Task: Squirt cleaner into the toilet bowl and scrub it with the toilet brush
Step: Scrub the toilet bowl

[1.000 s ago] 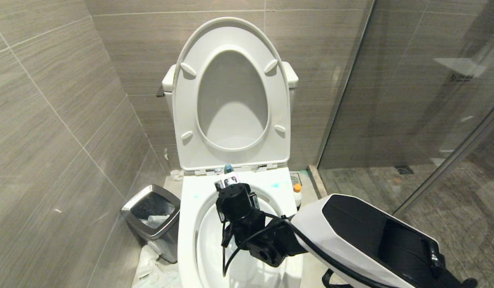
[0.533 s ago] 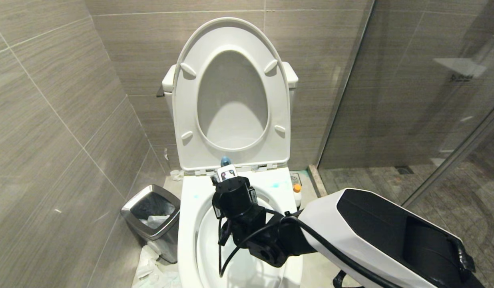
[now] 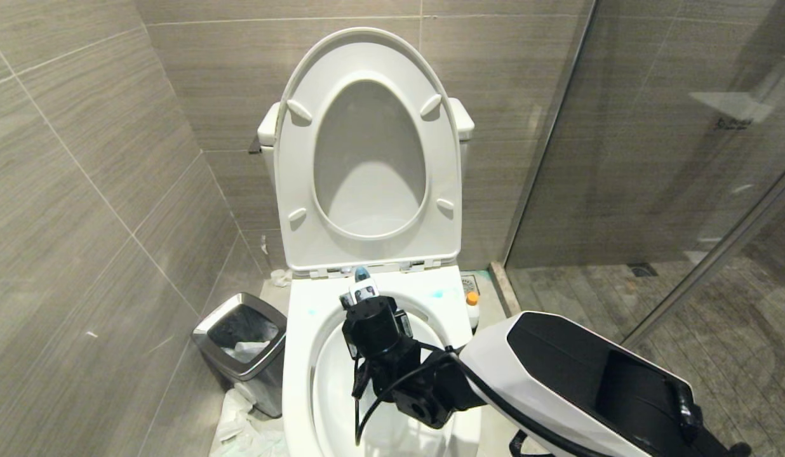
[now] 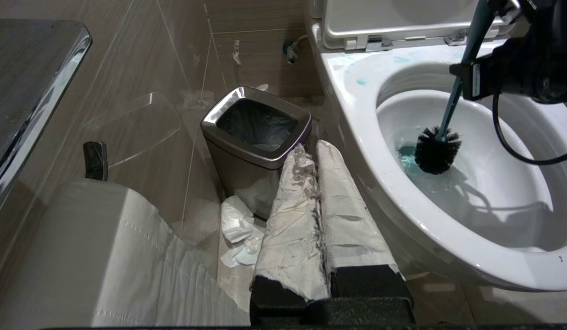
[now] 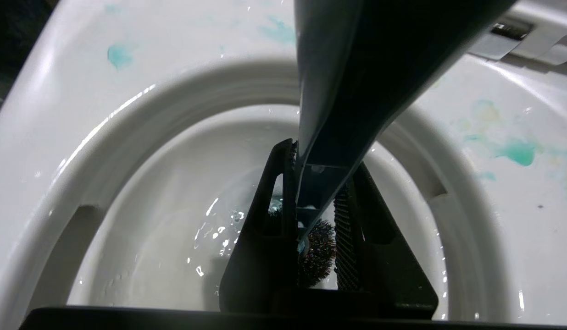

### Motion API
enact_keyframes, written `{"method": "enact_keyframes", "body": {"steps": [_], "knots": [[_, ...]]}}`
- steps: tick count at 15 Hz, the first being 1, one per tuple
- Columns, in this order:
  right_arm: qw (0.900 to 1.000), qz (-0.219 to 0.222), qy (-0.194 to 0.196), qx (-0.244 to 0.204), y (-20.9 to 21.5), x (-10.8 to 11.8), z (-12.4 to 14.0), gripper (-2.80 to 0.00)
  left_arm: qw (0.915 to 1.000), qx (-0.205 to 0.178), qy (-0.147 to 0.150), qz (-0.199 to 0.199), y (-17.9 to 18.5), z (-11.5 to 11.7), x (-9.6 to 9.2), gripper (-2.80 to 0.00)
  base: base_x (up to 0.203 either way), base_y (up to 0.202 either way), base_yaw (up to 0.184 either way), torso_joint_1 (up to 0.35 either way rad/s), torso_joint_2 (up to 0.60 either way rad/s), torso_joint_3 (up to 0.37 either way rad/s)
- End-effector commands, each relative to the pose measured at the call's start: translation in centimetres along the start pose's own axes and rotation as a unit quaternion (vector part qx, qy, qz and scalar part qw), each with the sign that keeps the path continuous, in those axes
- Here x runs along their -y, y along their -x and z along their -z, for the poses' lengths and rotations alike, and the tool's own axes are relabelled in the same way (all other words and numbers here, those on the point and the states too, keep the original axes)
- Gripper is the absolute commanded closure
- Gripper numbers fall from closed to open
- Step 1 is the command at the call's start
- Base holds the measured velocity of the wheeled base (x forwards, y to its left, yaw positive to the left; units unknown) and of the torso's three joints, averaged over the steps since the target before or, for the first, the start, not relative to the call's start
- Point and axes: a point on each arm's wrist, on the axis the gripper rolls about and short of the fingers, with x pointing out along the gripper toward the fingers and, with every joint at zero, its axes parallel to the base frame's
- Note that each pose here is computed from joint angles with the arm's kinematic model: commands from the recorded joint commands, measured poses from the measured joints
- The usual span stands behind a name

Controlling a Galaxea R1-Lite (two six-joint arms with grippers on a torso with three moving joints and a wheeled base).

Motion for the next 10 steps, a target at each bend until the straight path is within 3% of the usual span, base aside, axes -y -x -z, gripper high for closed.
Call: {"method": "enact_keyframes", "body": {"steps": [1, 3, 5, 10], "knots": [[1.0, -0.001, -0.016, 0.024, 1.1, 0.5, -2.7, 0.0, 1.0, 0.0, 0.0, 0.0, 0.0, 0.0, 0.0, 0.0, 0.0, 0.0, 0.0, 0.0, 0.0, 0.0], [0.998, -0.01, -0.032, 0.05, 3.4, 0.9, -5.9, 0.0, 1.0, 0.0, 0.0, 0.0, 0.0, 0.0, 0.0, 0.0, 0.0, 0.0, 0.0, 0.0, 0.0, 0.0], [0.998, -0.019, -0.034, 0.057, 5.1, 0.8, -7.1, 0.0, 1.0, 0.0, 0.0, 0.0, 0.0, 0.0, 0.0, 0.0, 0.0, 0.0, 0.0, 0.0, 0.0, 0.0], [1.0, -0.012, -0.012, 0.024, 3.1, -0.1, -3.3, 0.0, 1.0, 0.0, 0.0, 0.0, 0.0, 0.0, 0.0, 0.0, 0.0, 0.0, 0.0, 0.0, 0.0, 0.0]]}}
